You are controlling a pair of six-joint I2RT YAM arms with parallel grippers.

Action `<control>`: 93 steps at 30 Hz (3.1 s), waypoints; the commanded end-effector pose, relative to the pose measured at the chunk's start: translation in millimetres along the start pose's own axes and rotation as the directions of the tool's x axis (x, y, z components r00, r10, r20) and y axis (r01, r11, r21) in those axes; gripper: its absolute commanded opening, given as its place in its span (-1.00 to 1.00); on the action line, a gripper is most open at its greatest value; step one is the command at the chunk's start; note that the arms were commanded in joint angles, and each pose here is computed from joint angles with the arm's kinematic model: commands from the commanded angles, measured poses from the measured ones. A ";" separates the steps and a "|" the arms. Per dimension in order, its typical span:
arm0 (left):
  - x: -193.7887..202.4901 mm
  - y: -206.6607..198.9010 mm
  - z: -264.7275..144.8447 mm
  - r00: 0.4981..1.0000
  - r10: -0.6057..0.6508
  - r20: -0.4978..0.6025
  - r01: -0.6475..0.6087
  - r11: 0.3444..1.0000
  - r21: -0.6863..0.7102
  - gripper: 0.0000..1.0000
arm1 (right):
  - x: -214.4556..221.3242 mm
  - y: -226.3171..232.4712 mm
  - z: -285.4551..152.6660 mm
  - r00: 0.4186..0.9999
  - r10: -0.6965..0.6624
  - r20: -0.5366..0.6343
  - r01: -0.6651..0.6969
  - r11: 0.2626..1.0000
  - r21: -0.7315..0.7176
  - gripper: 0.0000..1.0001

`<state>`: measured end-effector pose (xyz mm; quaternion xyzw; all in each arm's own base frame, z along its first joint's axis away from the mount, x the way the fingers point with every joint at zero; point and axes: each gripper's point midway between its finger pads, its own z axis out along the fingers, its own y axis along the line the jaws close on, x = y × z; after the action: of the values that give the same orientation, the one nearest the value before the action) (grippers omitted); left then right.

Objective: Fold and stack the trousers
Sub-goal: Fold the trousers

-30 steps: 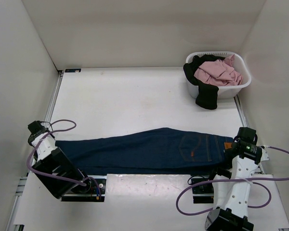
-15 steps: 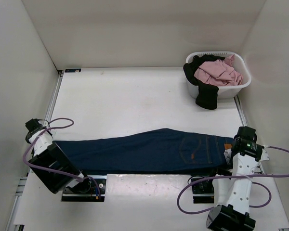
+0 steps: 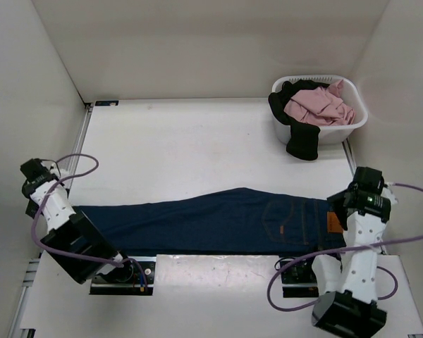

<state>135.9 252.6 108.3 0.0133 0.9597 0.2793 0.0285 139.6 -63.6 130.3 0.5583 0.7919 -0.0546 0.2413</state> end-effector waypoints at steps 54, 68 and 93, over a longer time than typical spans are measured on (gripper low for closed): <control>-108.3 -143.3 30.2 0.994 0.040 0.099 -0.065 0.961 0.269 0.06 | -27.1 98.8 142.5 0.970 -0.059 -0.237 0.015 0.983 -0.184 0.97; -100.9 -137.0 20.1 0.993 0.055 0.103 -0.078 0.968 0.239 0.06 | -4.5 73.2 182.6 0.955 0.065 -0.289 -0.092 0.992 -0.081 -1.00; -101.8 -141.0 10.6 0.991 0.121 0.058 -0.130 0.971 0.199 0.08 | 127.7 242.9 -121.6 0.481 -0.630 0.610 0.873 0.413 -0.262 -1.00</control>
<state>230.2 132.8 18.9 0.0855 0.9826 0.1636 0.0216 290.7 141.4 207.4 0.0371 0.8846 -0.0263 0.4640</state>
